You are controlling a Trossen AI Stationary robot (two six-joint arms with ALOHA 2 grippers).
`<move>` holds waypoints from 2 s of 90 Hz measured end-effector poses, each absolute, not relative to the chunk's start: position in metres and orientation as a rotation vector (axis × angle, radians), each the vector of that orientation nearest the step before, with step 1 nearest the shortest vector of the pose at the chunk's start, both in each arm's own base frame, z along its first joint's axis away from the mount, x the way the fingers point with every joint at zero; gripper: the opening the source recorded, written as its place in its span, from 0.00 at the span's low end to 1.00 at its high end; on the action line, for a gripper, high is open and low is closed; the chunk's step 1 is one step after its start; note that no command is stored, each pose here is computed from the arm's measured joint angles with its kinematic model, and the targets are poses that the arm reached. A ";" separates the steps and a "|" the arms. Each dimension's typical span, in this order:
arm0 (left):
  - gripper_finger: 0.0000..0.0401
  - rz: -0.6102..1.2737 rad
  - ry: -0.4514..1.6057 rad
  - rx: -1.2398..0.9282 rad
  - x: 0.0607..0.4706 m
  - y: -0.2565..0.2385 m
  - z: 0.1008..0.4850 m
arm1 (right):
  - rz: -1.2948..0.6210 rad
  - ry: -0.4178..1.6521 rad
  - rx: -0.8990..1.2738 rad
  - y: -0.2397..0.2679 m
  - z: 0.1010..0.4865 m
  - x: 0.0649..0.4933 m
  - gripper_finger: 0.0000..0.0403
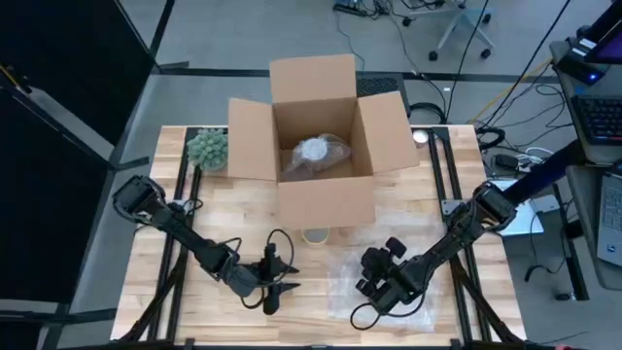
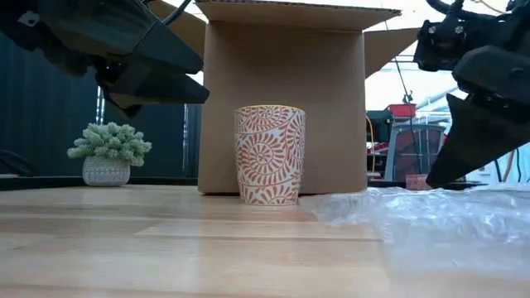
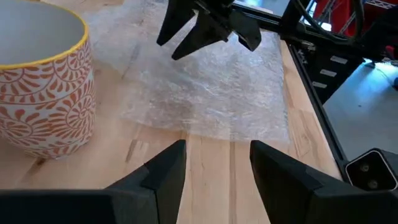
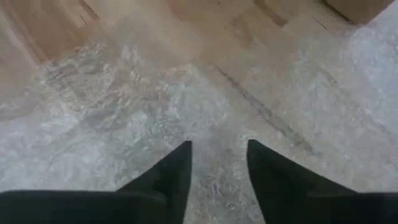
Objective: Wrap mug
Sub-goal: Wrap the yellow patterned mug with bubble wrap
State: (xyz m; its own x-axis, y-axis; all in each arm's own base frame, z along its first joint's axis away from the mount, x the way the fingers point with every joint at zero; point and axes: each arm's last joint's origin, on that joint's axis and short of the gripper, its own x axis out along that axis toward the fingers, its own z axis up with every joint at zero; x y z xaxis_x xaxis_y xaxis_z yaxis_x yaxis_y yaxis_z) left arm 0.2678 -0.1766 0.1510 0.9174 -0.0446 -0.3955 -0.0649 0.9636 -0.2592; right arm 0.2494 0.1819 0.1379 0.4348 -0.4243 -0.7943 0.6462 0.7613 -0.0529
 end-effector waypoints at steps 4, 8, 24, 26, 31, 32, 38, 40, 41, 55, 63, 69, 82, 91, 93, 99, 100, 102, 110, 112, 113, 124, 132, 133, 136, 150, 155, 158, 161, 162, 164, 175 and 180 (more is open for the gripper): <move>0.42 0.011 0.410 -0.273 0.268 -0.177 0.151 | -0.670 0.909 0.274 0.182 0.138 0.249 0.44; 0.42 0.011 0.410 -0.275 0.268 -0.177 0.151 | -0.649 0.937 0.271 0.182 0.140 0.249 0.46; 0.42 -0.027 0.425 -0.283 0.267 -0.178 0.151 | -0.579 0.994 0.322 0.182 0.164 0.239 0.53; 0.42 -0.028 0.426 -0.283 0.267 -0.178 0.151 | -0.573 0.997 0.320 0.182 0.167 0.236 0.53; 0.42 -0.028 0.426 -0.283 0.267 -0.178 0.151 | -0.574 1.002 0.315 0.180 0.178 0.228 0.55; 0.42 -0.028 0.426 -0.284 0.267 -0.178 0.151 | -0.577 1.004 0.314 0.180 0.180 0.226 0.55; 0.42 -0.027 0.426 -0.283 0.267 -0.178 0.151 | -0.611 1.013 0.321 0.175 0.192 0.211 0.56; 0.42 -0.027 0.426 -0.283 0.267 -0.178 0.151 | -0.629 1.012 0.331 0.173 0.196 0.205 0.56; 0.42 -0.027 0.426 -0.283 0.267 -0.178 0.151 | -0.638 1.011 0.333 0.172 0.197 0.203 0.56; 0.42 -0.042 0.433 -0.286 0.267 -0.179 0.151 | -0.712 0.987 0.457 0.154 0.196 0.167 0.56; 0.42 -0.043 0.433 -0.282 0.267 -0.179 0.151 | -0.666 0.974 0.580 0.148 0.178 0.154 0.56; 0.42 -0.043 0.433 -0.282 0.267 -0.179 0.151 | -0.634 0.951 0.661 0.144 0.165 0.145 0.56; 0.42 -0.043 0.433 -0.279 0.267 -0.179 0.151 | -0.605 0.925 0.743 0.136 0.146 0.136 0.56; 0.42 -0.043 0.434 -0.278 0.267 -0.179 0.151 | -0.613 0.927 0.733 0.133 0.142 0.136 0.56; 0.42 -0.043 0.434 -0.279 0.267 -0.179 0.151 | -0.614 0.926 0.725 0.132 0.142 0.137 0.56; 0.42 -0.043 0.434 -0.279 0.267 -0.179 0.151 | -0.606 0.926 0.705 0.131 0.142 0.138 0.56; 0.42 -0.043 0.434 -0.279 0.267 -0.179 0.151 | -0.603 0.925 0.702 0.131 0.142 0.138 0.56; 0.42 -0.043 0.434 -0.279 0.267 -0.179 0.151 | -0.598 0.925 0.700 0.131 0.142 0.139 0.56; 0.42 -0.043 0.434 -0.279 0.267 -0.179 0.151 | -0.574 0.925 0.686 0.132 0.143 0.140 0.56; 0.42 -0.043 0.434 -0.279 0.267 -0.179 0.151 | -0.572 0.927 0.681 0.132 0.143 0.140 0.56; 0.42 -0.043 0.433 -0.279 0.267 -0.179 0.151 | -0.571 0.927 0.678 0.132 0.143 0.140 0.56; 0.42 -0.042 0.433 -0.279 0.267 -0.178 0.151 | -0.597 0.942 0.639 0.128 0.142 0.138 0.56; 0.42 -0.042 0.433 -0.279 0.267 -0.178 0.151 | -0.614 0.946 0.626 0.125 0.141 0.139 0.56; 0.42 -0.042 0.433 -0.279 0.267 -0.178 0.151 | -0.614 0.947 0.624 0.125 0.141 0.139 0.56; 0.42 -0.042 0.433 -0.280 0.267 -0.178 0.151 | -0.610 0.952 0.618 0.125 0.141 0.139 0.56; 0.42 -0.042 0.433 -0.282 0.267 -0.178 0.151 | -0.520 1.003 0.593 0.128 0.142 0.143 0.56; 0.42 -0.042 0.433 -0.283 0.267 -0.178 0.151 | -0.469 1.018 0.593 0.131 0.142 0.145 0.54; 0.42 -0.042 0.433 -0.283 0.267 -0.178 0.151 | -0.443 1.022 0.587 0.132 0.143 0.146 0.53; 0.42 -0.041 0.433 -0.284 0.267 -0.178 0.151 | -0.421 1.021 0.576 0.133 0.143 0.147 0.51; 0.42 -0.041 0.433 -0.284 0.267 -0.178 0.151 | -0.413 1.019 0.573 0.133 0.143 0.147 0.51; 0.42 -0.042 0.433 -0.284 0.267 -0.178 0.151 | -0.396 1.016 0.567 0.134 0.144 0.148 0.49; 0.42 -0.041 0.433 -0.285 0.267 -0.178 0.151 | -0.316 0.994 0.541 0.138 0.146 0.152 0.41; 0.42 -0.041 0.433 -0.285 0.267 -0.178 0.151 | -0.280 0.988 0.534 0.140 0.147 0.154 0.38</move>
State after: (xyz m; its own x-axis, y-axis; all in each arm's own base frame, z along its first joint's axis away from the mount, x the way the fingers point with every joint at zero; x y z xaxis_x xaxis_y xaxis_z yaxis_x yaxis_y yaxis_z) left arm 0.2673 -0.1785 0.1507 0.9075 -0.0998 -0.4080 -0.0207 0.9595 -0.2809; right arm 0.1536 0.1404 0.1468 0.5295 0.0143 -0.8482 0.4569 0.8376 0.2994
